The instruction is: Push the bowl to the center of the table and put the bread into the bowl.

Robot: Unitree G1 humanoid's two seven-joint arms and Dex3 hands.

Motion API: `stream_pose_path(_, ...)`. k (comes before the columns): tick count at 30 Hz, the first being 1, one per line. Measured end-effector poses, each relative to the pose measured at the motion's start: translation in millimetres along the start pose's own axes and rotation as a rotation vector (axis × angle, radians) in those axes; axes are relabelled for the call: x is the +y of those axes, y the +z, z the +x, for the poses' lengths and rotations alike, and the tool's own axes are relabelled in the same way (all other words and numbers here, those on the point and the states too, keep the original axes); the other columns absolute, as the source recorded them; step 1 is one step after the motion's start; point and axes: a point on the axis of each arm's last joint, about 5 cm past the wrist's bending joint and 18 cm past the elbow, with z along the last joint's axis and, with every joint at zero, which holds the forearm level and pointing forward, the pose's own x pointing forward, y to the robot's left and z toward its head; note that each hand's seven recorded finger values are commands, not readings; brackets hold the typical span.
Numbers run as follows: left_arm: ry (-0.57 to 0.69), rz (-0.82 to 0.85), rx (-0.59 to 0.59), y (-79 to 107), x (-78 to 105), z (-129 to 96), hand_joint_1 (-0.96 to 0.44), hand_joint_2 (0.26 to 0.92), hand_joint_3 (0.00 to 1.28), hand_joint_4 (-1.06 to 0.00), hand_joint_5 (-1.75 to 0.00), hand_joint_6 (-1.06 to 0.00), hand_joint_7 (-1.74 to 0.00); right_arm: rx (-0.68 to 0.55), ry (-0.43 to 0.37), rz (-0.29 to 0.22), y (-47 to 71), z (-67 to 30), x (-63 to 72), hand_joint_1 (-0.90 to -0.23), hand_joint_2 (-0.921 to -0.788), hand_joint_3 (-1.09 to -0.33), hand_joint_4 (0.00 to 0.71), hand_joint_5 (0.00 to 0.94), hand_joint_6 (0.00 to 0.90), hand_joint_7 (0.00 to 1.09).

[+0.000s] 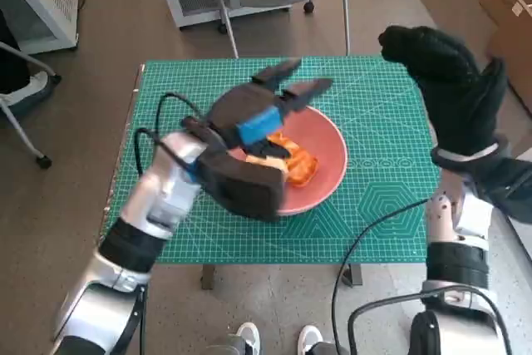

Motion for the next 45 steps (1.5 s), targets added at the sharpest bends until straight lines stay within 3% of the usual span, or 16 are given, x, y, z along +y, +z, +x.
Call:
stream_pose_path(5,0.119,-0.254,-0.04,-10.0,7.8,-5,-0.62,0.92,0.21,0.0,0.0,-0.15,-0.09,-0.022,-0.003,-0.017,5.2,6.4,-4.3,-0.652,-0.921,-0.679,0.33,0.01,0.413,0.01)
stream_pose_path(13,0.345,-0.637,-0.174,-16.2,19.8,-13,-0.58,0.921,0.34,0.0,0.0,-0.11,-0.1,-0.022,-0.027,-0.002,5.6,17.3,-5.8,-0.649,-0.921,-0.675,0.345,0.013,0.412,0.01)
stream_pose_path(16,0.416,-0.718,-0.234,-16.1,24.7,-19,-0.57,0.921,0.34,0.0,0.0,-0.04,-0.24,-0.012,-0.046,0.011,4.7,20.1,-6.7,-0.65,-0.921,-0.675,0.345,0.012,0.41,0.01)
stream_pose_path(30,0.442,-0.746,-0.237,-21.4,17.2,-34,-0.58,0.921,0.31,0.0,0.0,0.0,-0.32,-0.001,-0.073,0.022,2.0,25.3,-7.3,-0.635,-0.921,-0.678,0.335,0.003,0.409,0.0)
stream_pose_path(45,0.428,-0.732,-0.254,-19.0,16.3,-36,-0.6,0.921,0.28,0.0,0.0,0.0,-0.35,0.024,-0.083,0.018,-2.1,23.4,-7.0,-0.641,-0.921,-0.71,0.334,0.0,0.409,0.0)
